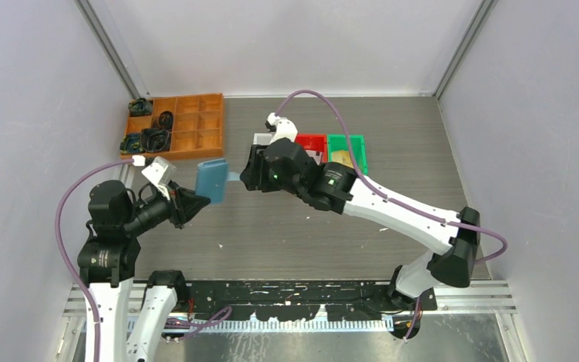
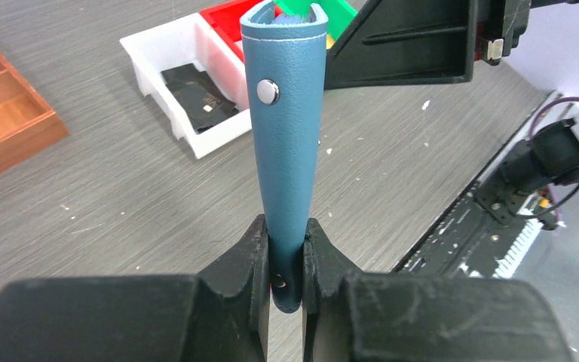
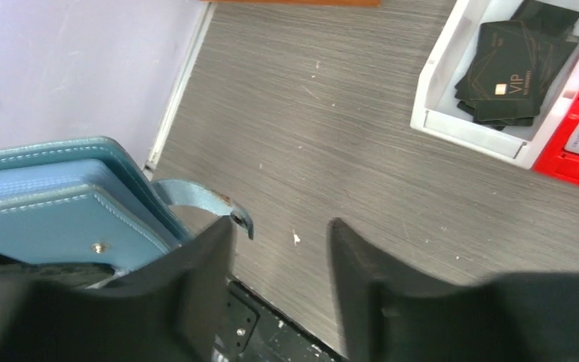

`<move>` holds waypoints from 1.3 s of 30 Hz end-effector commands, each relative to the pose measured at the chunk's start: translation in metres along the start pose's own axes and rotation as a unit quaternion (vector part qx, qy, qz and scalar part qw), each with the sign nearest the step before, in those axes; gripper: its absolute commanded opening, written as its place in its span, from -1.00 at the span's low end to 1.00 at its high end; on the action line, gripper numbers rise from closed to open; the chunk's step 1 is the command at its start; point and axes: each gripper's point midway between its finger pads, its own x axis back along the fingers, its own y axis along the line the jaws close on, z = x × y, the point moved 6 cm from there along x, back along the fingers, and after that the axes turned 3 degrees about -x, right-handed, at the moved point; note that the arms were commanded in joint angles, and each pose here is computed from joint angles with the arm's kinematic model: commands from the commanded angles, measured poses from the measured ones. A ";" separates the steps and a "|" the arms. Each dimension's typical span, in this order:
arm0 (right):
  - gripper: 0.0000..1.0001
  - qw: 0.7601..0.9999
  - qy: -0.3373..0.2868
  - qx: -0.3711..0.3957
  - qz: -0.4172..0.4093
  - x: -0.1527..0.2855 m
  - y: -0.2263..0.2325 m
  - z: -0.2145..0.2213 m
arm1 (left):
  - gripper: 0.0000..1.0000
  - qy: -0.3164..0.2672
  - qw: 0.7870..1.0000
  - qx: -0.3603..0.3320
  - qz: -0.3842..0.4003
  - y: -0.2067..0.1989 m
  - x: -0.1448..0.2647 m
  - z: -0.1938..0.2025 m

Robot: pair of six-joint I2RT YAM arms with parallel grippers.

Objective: Take the credit cards out of the card holder
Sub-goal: Open the card holder at the center of the board.

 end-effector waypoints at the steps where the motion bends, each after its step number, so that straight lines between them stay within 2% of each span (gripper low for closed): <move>1: 0.36 0.994 -0.019 0.028 -0.106 0.034 0.019 -0.021 | -1.00 -0.048 0.998 -0.002 0.045 -0.020 0.009 -0.032; 3: 0.73 0.989 -0.009 0.047 -0.140 0.043 0.022 -0.020 | -1.00 -0.050 0.997 0.013 0.062 -0.025 0.010 -0.037; 5: 0.90 0.984 0.005 0.060 -0.169 0.052 0.025 -0.021 | -1.00 -0.053 0.995 0.023 0.079 -0.030 0.012 -0.042; 9: 0.95 0.958 0.042 0.073 -0.274 0.076 0.034 -0.025 | -1.00 -0.050 0.990 0.049 0.122 -0.041 0.014 -0.047; 13: 0.85 0.931 0.087 0.100 -0.340 0.093 0.041 -0.025 | -1.00 -0.046 0.983 0.069 0.163 -0.052 0.018 -0.053; 21: 0.22 0.898 0.133 0.116 -0.404 0.108 0.050 -0.017 | -1.00 -0.054 0.971 0.098 0.209 -0.067 0.027 -0.066; 27: -0.30 0.898 0.123 0.117 -0.407 0.114 0.048 -0.022 | -1.00 -0.048 0.966 0.106 0.230 -0.073 0.031 -0.068; 31: -0.55 0.898 0.106 0.118 -0.411 0.121 0.047 -0.030 | -1.00 -0.046 0.965 0.110 0.234 -0.074 0.032 -0.066; 33: -0.71 0.898 0.102 0.115 -0.412 0.124 0.048 -0.032 | -0.79 -0.046 0.967 0.112 0.225 -0.072 0.030 -0.063; 35: -0.87 0.899 0.102 0.108 -0.411 0.126 0.050 -0.034 | -0.27 -0.047 0.973 0.111 0.199 -0.066 0.026 -0.057; 36: -0.95 0.902 0.104 0.103 -0.407 0.126 0.049 -0.034 | -0.11 -0.048 0.977 0.112 0.174 -0.060 0.023 -0.053; 39: -0.99 0.906 0.118 0.082 -0.399 0.123 0.051 -0.032 | 0.15 -0.052 0.988 0.110 0.093 -0.038 0.011 -0.041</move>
